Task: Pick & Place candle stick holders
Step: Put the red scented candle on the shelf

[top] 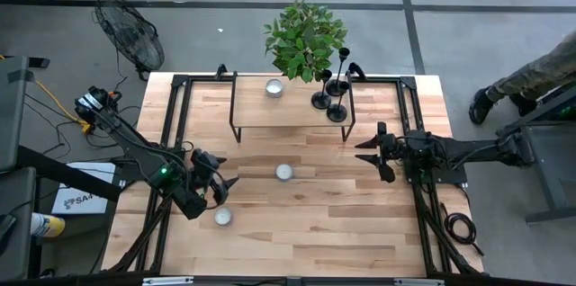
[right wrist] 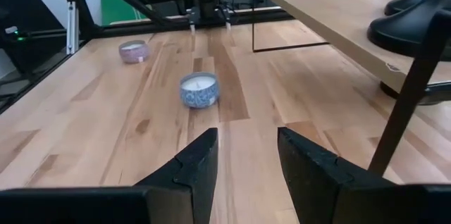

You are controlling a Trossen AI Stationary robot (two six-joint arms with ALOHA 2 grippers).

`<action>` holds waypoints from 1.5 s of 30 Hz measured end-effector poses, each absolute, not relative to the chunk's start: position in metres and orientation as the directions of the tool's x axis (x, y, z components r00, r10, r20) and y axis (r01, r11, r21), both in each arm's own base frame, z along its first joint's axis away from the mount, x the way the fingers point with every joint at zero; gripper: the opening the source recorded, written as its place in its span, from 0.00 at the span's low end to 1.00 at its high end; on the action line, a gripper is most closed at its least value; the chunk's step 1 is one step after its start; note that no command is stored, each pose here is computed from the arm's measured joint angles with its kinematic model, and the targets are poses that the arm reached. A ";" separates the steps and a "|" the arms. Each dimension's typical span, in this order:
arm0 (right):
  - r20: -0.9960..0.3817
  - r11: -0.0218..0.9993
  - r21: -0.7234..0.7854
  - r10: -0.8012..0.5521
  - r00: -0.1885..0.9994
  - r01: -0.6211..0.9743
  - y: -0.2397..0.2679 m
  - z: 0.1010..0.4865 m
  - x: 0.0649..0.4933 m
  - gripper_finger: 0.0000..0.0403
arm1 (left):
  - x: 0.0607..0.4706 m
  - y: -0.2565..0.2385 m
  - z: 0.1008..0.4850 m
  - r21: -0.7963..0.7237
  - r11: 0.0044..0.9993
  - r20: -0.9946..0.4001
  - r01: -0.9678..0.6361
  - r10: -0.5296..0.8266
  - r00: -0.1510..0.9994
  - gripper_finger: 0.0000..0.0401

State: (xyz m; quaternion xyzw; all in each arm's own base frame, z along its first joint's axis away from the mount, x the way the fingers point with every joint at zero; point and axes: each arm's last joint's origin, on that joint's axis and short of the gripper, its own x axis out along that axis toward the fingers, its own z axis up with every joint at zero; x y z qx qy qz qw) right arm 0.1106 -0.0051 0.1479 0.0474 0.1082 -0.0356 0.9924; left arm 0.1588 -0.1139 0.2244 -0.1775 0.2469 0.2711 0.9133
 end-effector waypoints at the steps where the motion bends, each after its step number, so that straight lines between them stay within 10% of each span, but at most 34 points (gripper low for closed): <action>1: -0.218 0.993 0.087 -0.060 0.974 0.081 -0.005 0.148 0.111 0.35 | 0.159 -0.114 0.224 -0.187 0.796 -0.560 -0.576 0.395 0.728 0.93; 45: -0.210 0.992 0.109 -0.043 0.977 0.068 -0.005 0.149 0.111 0.35 | 0.208 -0.064 0.202 -0.216 0.747 -0.841 -0.629 0.184 0.508 0.93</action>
